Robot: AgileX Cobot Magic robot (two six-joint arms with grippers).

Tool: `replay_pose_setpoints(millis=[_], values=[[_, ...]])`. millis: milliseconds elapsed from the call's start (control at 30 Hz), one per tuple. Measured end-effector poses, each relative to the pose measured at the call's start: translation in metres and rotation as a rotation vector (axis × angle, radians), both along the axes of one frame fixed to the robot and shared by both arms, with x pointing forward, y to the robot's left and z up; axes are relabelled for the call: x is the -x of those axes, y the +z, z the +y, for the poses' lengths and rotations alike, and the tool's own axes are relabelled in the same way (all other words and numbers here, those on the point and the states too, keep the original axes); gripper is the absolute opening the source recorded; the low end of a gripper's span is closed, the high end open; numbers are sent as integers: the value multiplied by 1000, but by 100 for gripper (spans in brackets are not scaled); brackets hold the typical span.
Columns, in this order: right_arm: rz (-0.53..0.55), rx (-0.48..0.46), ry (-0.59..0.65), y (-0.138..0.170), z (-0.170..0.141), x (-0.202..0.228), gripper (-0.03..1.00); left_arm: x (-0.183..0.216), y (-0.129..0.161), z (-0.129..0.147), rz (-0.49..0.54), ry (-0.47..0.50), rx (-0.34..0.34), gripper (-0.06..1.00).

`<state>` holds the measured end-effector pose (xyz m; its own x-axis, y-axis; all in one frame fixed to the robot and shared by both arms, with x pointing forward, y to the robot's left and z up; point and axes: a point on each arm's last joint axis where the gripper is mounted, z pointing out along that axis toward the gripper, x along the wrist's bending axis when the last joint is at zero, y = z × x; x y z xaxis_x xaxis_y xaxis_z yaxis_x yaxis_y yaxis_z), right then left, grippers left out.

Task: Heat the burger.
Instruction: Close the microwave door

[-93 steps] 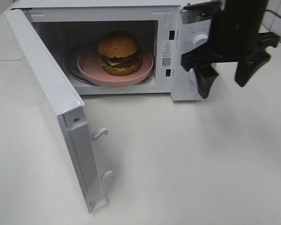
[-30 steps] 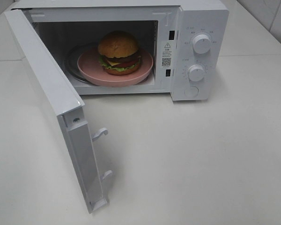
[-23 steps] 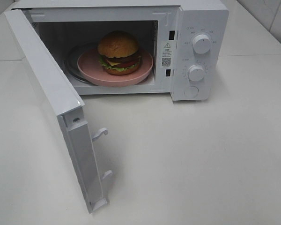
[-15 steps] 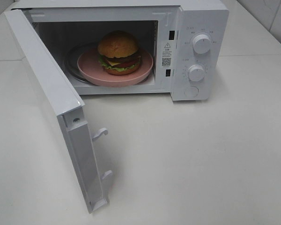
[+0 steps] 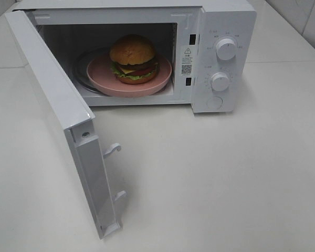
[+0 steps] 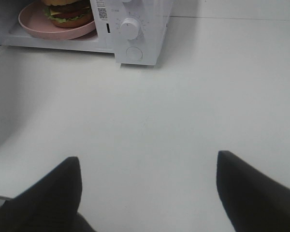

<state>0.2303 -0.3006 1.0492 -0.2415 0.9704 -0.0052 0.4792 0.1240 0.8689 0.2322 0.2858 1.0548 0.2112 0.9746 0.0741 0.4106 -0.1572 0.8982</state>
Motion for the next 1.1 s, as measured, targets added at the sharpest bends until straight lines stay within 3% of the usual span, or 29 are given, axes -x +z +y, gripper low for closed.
replay_pose_setpoints(millis=[233, 733, 1100], values=[[-1, -1, -69, 0, 1, 0, 74, 0, 2, -7, -8, -47, 73, 0], [0, -5, -78, 0, 1, 0, 74, -23, 4, -8, 119, -49, 98, 0], [0, -5, -78, 0, 1, 0, 74, -59, 20, -5, -7, 0, 161, 0]])
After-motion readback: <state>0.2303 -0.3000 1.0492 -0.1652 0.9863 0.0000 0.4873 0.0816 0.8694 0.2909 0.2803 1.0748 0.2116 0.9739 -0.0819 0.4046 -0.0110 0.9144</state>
